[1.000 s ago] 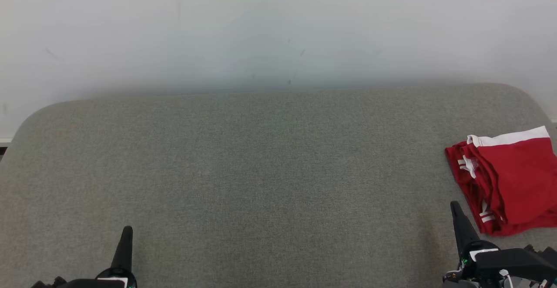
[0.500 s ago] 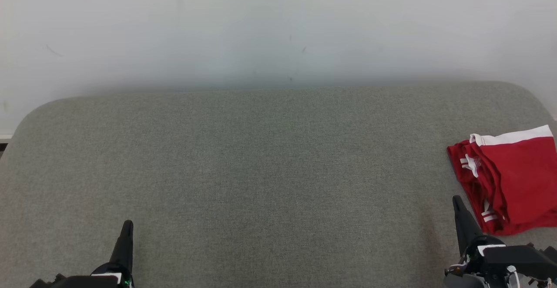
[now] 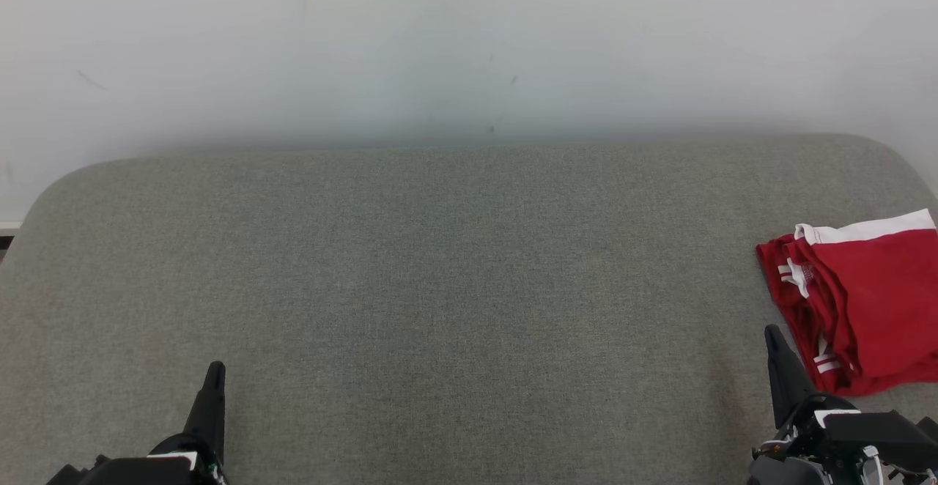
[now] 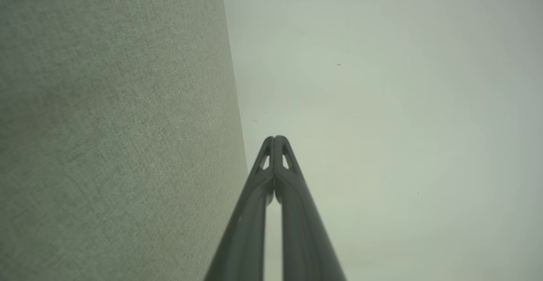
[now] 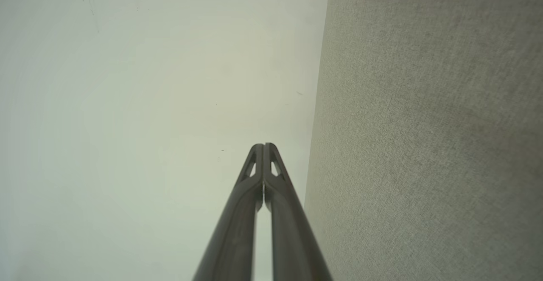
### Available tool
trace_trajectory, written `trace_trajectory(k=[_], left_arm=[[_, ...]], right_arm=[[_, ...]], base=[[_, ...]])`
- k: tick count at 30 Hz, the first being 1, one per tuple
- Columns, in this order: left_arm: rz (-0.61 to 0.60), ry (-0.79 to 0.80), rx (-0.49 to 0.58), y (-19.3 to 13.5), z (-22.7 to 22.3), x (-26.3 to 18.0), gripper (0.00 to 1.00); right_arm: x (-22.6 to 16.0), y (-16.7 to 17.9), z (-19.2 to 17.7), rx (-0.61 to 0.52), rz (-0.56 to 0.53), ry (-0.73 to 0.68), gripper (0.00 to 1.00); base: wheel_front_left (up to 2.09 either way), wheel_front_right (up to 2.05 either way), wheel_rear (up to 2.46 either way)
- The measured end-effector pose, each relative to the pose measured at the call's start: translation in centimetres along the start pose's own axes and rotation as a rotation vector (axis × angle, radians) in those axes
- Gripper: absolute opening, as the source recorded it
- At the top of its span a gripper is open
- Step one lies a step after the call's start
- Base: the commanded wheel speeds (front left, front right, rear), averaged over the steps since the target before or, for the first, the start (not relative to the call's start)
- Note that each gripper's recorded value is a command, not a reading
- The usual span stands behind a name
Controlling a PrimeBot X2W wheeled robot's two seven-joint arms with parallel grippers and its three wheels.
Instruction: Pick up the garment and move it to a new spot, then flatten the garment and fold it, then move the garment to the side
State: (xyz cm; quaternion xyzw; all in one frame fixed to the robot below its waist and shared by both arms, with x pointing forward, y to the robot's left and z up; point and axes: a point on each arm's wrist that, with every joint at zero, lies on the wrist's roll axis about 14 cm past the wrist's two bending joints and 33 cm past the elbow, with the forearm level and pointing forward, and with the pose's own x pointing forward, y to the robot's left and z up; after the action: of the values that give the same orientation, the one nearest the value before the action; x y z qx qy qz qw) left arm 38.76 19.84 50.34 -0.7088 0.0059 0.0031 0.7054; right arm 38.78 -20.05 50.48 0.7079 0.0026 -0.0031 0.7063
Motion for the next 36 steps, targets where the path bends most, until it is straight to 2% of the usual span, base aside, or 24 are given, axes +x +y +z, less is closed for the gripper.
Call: trace_trajectory(k=[36], left_arm=[[-0.001, -0.001, 0.000, -0.05, 0.03, 0.01, 0.00]], right_arm=[[0.00, 0.03, 0.00, 0.001, 0.001, 0.000, 0.00]], base=[[0.00, 0.00, 0.00]])
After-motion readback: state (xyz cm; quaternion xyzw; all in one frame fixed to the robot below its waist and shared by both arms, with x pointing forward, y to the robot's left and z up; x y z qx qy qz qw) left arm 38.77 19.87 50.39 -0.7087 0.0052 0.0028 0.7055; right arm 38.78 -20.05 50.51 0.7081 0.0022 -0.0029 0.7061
